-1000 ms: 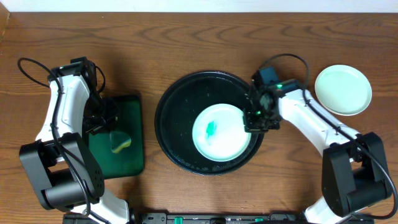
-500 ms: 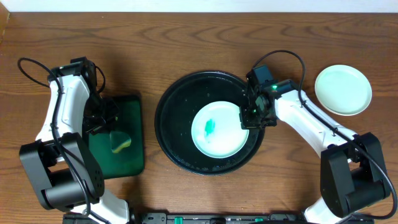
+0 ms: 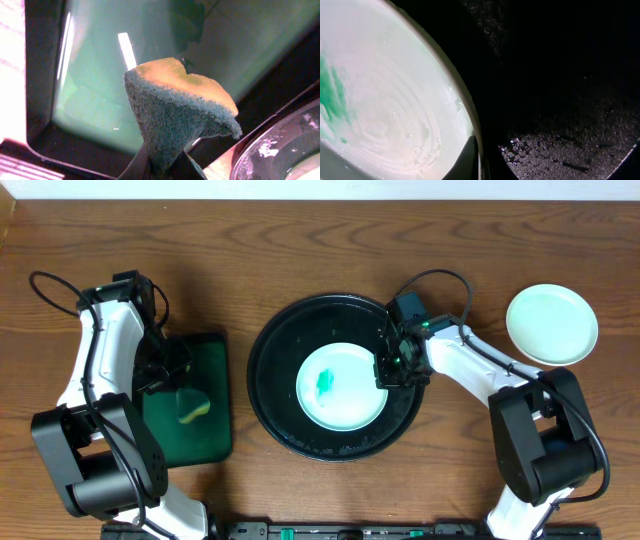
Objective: Clean dirty plates on tray and stack at the side
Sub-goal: 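Grasp the plate rim and drag it onto the black tray center, then lift the sponge from the green tray with the left gripper toward the plate, then scrub the green-smeared plate with the sponge while the right gripper holds it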
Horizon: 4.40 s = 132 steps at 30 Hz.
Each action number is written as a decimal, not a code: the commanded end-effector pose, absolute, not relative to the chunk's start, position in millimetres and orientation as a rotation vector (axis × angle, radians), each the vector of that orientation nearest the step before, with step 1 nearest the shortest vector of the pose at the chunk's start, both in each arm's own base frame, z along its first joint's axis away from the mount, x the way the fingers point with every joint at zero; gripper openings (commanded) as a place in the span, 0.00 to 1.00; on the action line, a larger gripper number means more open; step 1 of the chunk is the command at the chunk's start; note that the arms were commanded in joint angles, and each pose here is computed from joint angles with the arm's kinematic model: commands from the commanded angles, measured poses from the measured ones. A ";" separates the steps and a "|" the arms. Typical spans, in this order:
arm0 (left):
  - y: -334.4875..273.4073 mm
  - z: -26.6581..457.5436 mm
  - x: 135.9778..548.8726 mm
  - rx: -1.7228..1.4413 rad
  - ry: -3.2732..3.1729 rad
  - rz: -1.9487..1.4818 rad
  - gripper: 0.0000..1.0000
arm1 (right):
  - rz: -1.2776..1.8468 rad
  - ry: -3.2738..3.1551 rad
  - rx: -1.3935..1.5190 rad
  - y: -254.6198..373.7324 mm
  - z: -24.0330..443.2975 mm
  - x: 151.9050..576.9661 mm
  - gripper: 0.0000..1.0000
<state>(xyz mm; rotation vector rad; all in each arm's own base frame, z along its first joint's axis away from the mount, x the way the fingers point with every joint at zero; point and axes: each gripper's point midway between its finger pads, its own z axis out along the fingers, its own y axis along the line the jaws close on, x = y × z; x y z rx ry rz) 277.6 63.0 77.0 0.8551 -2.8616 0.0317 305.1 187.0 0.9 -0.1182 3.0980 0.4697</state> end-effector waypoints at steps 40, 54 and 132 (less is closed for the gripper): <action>76.5 119.7 311.3 0.799 -3.196 0.008 0.07 | 0.619 3.199 -0.327 212.3 -19.0 267.3 0.01; -88.6 137.7 330.8 0.264 -3.190 0.754 0.07 | 0.622 3.188 -0.341 213.1 -19.0 268.9 0.01; -246.8 -4.6 252.4 -0.540 -2.727 0.698 0.07 | 0.700 3.251 -0.196 195.3 -14.4 266.8 0.01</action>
